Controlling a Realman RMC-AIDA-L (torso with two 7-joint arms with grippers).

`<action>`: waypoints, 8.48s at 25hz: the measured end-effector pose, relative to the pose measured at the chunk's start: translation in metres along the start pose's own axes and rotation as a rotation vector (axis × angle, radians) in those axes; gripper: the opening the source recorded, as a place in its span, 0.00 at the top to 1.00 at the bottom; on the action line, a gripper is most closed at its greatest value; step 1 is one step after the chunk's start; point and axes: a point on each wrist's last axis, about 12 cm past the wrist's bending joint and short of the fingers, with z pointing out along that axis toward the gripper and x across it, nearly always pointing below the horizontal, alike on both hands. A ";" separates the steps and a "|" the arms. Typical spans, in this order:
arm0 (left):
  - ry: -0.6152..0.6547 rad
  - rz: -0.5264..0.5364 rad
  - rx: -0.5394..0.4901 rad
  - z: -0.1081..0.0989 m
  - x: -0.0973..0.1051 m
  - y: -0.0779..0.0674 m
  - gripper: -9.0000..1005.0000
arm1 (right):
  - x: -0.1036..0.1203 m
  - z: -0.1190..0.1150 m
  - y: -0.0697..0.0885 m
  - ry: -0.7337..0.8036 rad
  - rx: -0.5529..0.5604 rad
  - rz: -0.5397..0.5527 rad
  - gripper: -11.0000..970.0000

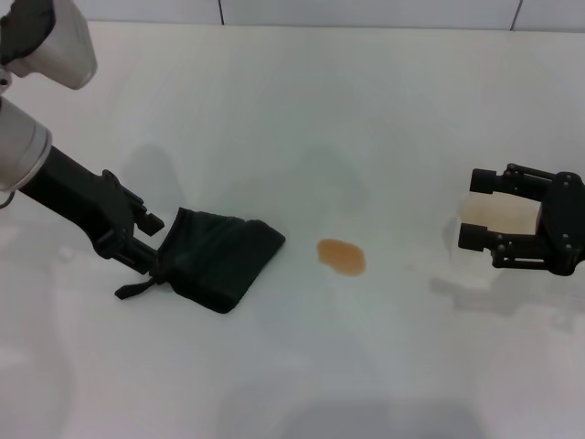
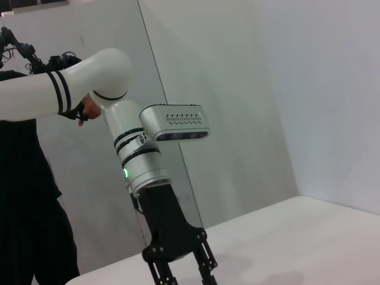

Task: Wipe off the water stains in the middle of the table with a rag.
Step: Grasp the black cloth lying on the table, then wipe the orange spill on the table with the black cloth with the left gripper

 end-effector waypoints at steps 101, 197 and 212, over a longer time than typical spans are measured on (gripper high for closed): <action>-0.245 0.211 -0.120 0.089 -0.059 -0.014 0.96 | -0.008 0.008 0.007 -0.049 -0.074 0.010 0.20; -0.272 0.384 -0.127 0.108 -0.089 -0.020 0.95 | -0.004 0.012 0.013 -0.036 -0.123 0.053 0.22; -0.274 0.491 -0.041 0.128 -0.112 -0.048 0.96 | -0.003 0.013 0.015 -0.030 -0.129 0.053 0.22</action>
